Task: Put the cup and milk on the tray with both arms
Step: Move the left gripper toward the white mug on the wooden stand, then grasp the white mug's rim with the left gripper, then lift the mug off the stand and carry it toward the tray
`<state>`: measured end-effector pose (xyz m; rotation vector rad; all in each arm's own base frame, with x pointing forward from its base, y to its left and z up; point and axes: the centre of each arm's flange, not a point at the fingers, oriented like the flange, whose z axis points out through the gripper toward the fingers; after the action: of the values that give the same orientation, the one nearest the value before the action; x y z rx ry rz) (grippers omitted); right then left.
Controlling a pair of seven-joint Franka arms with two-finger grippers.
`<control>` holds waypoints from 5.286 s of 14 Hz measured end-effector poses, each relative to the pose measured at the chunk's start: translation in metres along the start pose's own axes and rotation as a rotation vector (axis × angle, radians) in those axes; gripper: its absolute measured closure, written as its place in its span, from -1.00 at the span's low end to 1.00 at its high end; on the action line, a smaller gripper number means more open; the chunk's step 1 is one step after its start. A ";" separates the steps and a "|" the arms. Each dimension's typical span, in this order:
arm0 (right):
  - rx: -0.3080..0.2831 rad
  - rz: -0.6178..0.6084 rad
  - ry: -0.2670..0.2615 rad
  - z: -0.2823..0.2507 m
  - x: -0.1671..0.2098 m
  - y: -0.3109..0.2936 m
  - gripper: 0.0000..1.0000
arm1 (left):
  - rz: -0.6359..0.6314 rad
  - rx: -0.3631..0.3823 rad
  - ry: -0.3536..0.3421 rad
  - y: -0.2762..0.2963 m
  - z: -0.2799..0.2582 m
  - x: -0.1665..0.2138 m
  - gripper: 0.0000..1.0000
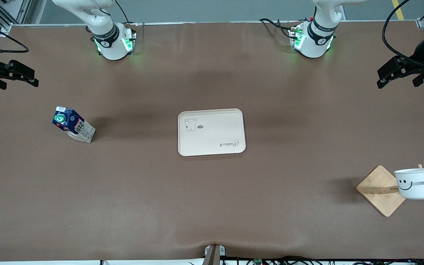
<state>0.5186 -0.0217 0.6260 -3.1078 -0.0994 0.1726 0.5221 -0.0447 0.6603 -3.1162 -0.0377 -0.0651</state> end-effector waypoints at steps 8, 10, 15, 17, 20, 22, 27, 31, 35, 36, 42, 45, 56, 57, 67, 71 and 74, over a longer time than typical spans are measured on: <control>-0.001 0.007 0.014 -0.002 0.011 0.005 -1.00 | -0.006 0.046 0.012 -0.008 -0.003 0.010 -1.00; -0.001 0.008 0.010 0.001 0.014 0.006 -1.00 | -0.009 0.049 0.007 -0.009 0.004 0.017 -1.00; -0.001 0.010 0.010 0.001 0.015 0.007 -1.00 | -0.104 0.047 0.122 -0.062 0.043 0.049 -1.00; -0.001 0.011 0.009 0.001 0.015 0.007 -1.00 | -0.138 0.047 0.173 -0.085 0.067 0.060 -1.00; -0.003 0.010 0.025 -0.005 0.015 0.007 -1.00 | -0.237 0.034 0.268 -0.104 0.103 0.070 -1.00; -0.003 0.011 0.024 -0.005 0.019 0.008 -1.00 | -0.295 0.015 0.339 -0.105 0.131 0.074 -1.00; 0.005 0.029 -0.029 0.007 0.021 0.018 -1.00 | -0.353 -0.029 0.419 -0.106 0.200 0.098 -1.00; 0.005 0.028 -0.032 0.004 0.019 0.017 -1.00 | -0.353 -0.045 0.454 -0.107 0.231 0.110 -0.60; 0.006 0.033 -0.034 0.004 0.019 0.020 -1.00 | -0.344 -0.048 0.470 -0.107 0.253 0.117 -0.20; 0.007 0.034 -0.037 0.004 0.018 0.020 -1.00 | -0.327 -0.036 0.473 -0.107 0.258 0.118 -0.19; 0.008 0.036 -0.040 0.004 0.018 0.021 -1.00 | -0.300 -0.015 0.471 -0.106 0.265 0.119 0.46; 0.008 0.035 -0.040 0.004 0.018 0.021 -1.00 | -0.296 -0.013 0.472 -0.106 0.266 0.120 0.74; 0.010 0.034 -0.047 0.008 0.021 0.020 -1.00 | -0.130 0.097 0.471 -0.075 0.239 0.129 0.82; 0.010 0.035 -0.048 0.009 0.021 0.020 -1.00 | -0.114 0.107 0.456 -0.067 0.235 0.129 0.82; 0.013 0.047 -0.055 0.011 0.022 0.027 -1.00 | 0.006 0.110 0.243 0.065 0.183 0.113 0.82; 0.013 0.049 -0.057 0.012 0.022 0.028 -1.00 | -0.007 0.018 0.137 0.157 0.209 0.093 0.82; 0.015 0.052 -0.066 0.017 0.025 0.030 -1.00 | -0.035 0.000 0.053 0.235 0.248 0.073 0.82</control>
<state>0.5431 -0.0498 0.6057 -3.0920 -0.0179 0.2754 0.6109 -0.2713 0.4103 -3.1125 -0.0913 -0.1486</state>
